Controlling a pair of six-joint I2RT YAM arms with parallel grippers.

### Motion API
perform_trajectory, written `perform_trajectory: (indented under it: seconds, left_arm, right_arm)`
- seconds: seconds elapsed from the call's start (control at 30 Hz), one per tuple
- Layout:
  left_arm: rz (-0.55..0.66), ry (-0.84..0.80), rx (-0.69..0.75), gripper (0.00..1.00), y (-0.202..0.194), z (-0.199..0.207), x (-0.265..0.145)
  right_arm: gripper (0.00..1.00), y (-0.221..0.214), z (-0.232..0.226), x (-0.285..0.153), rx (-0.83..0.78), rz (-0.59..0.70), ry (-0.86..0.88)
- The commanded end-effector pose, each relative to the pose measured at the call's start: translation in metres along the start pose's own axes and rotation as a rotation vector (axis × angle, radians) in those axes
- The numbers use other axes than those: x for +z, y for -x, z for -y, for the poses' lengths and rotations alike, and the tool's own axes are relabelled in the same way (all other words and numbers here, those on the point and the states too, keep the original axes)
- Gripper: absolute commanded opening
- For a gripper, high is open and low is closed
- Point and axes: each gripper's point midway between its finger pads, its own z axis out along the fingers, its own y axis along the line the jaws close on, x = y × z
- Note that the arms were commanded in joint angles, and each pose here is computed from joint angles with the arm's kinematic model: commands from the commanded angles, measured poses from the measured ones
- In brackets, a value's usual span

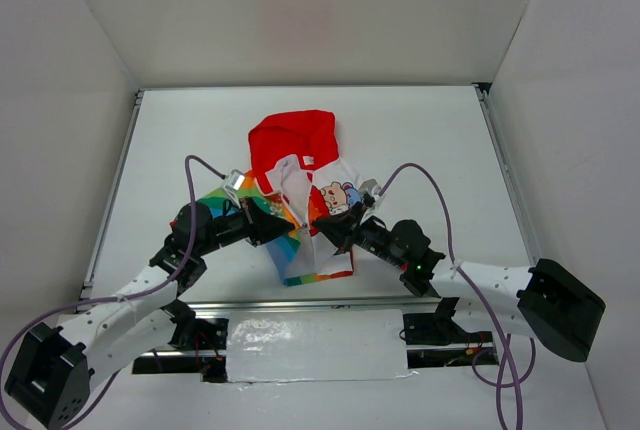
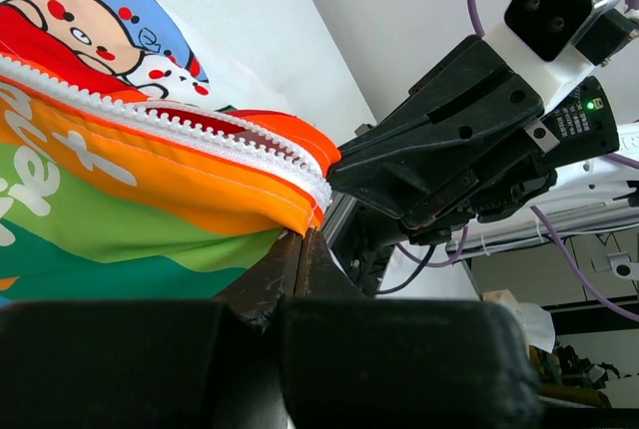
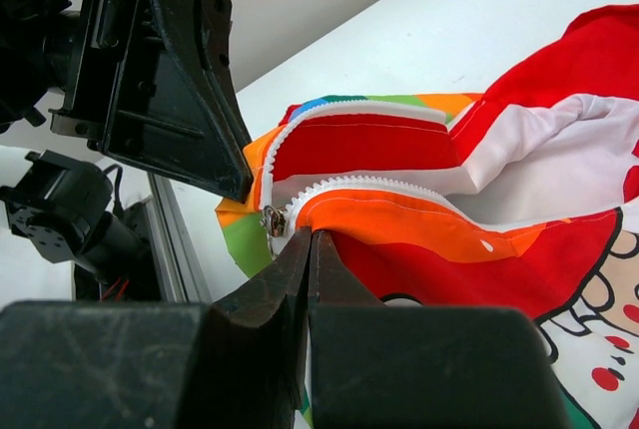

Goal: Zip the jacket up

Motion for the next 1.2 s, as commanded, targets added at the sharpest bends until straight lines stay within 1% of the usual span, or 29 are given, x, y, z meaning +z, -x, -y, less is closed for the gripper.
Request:
perform_trajectory:
  seconds: [0.0, 0.2, 0.37, 0.6, 0.83, 1.1, 1.17]
  left_arm:
    - [0.016, -0.063, 0.052, 0.0, 0.006, 0.013, 0.001]
    - [0.006, -0.063, 0.056, 0.0, 0.004, 0.011, 0.003]
    - [0.008, -0.025, 0.061, 0.0, 0.001, 0.002, 0.001]
    - [0.014, -0.034, 0.081, 0.0, 0.003, 0.005, 0.0]
    - [0.023, 0.013, 0.108, 0.0, 0.004, -0.003, -0.003]
    - [0.029, -0.053, 0.141, 0.0, 0.007, 0.014, -0.007]
    - [0.026, -0.058, 0.135, 0.0, 0.006, 0.014, -0.007]
  right_arm:
    - [0.0, 0.029, -0.006, 0.009, -0.011, 0.073, 0.012]
    - [0.0, 0.031, -0.008, 0.01, -0.006, 0.077, 0.019]
    - [0.0, 0.034, -0.01, 0.008, -0.007, 0.084, 0.021]
    - [0.0, 0.032, -0.01, 0.01, 0.004, 0.072, 0.017]
    - [0.0, 0.03, -0.013, 0.009, -0.01, 0.057, 0.04]
    - [0.0, 0.03, -0.003, 0.01, 0.043, 0.062, -0.028]
    - [0.0, 0.033, -0.005, 0.012, 0.036, 0.065, -0.014]
